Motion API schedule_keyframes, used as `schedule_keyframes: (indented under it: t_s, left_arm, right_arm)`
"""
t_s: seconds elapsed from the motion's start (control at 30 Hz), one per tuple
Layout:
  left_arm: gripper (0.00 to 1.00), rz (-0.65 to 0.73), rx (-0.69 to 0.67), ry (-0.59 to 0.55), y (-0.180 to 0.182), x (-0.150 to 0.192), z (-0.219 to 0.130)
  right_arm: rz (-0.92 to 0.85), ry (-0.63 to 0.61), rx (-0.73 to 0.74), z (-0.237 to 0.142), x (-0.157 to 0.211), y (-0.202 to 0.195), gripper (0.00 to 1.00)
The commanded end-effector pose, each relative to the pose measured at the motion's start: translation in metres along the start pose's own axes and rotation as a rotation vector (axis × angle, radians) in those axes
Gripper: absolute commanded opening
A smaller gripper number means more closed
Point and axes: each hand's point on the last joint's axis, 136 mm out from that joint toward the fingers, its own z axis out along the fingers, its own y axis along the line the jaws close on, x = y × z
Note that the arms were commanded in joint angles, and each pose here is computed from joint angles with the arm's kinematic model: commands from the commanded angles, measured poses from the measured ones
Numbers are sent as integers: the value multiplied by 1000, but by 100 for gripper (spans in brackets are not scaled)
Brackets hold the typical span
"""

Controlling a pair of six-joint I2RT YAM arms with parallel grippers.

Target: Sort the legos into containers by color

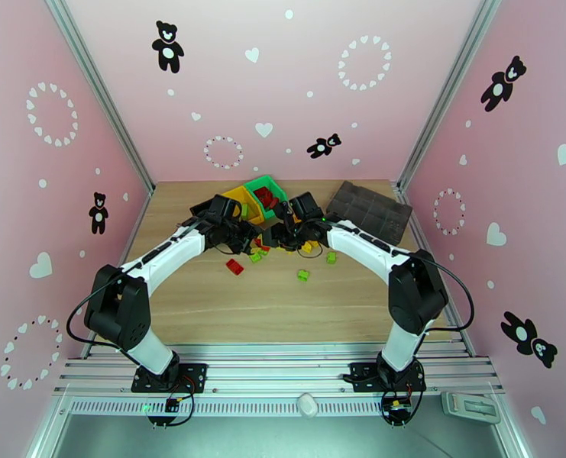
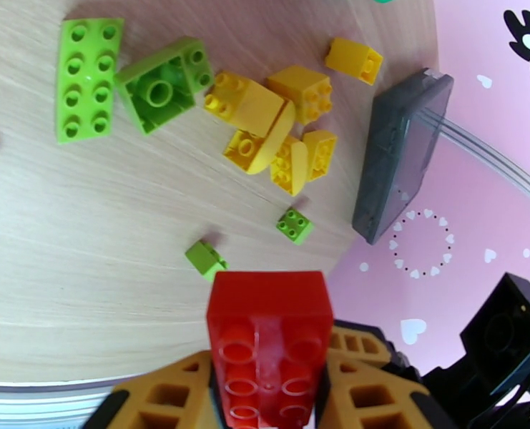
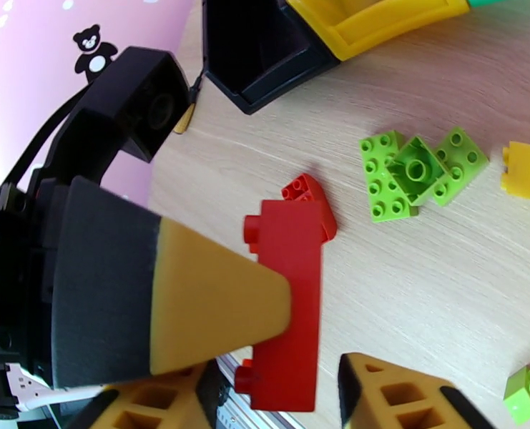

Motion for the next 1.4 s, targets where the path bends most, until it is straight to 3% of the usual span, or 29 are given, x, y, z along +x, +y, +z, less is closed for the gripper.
schedule_keyframes:
  t_s: [0.0, 0.13, 0.2, 0.27, 0.33, 0.5, 0.63, 0.77, 0.97, 1.03, 1.2, 1.37]
  left_arm:
    - [36, -10, 45, 35, -11, 6, -1]
    - [42, -16, 54, 29, -15, 4, -1]
    - [56, -19, 57, 16, -17, 0, -5]
    - [78, -23, 57, -4, -18, -5, -9]
    - [84, -19, 44, -37, -17, -13, -18]
    - [85, 56, -53, -151, -13, -38, -47]
    - [85, 218, -291, -251, 9, -54, -69]
    - [86, 290, -444, -302, 40, -65, -78]
    - [85, 310, -509, -309, 73, -69, -72]
    - [85, 305, -524, -305, 83, -69, -69]
    - [84, 304, -548, -285, 96, -69, -61]
    - [85, 307, -575, -294, 101, -73, -60]
  right_arm:
    - [-12, -17, -39, 2, -10, 12, 38]
    - [4, -24, -36, 2, -14, 9, 27]
    - [15, -33, -30, 0, -18, 6, 25]
    - [25, -42, -22, -3, -24, 1, 25]
    - [35, -52, -6, -5, -31, -7, 25]
    - [72, -98, 24, -13, -61, -27, 25]
    - [94, -147, 32, -15, -97, -39, 25]
    - [119, -187, 27, -11, -135, -48, 26]
    - [168, -240, 0, 5, -191, -59, 30]
    - [183, -255, -18, 13, -207, -62, 34]
    - [233, -304, -79, 34, -241, -73, 61]
    - [226, -305, -96, 36, -245, -74, 66]
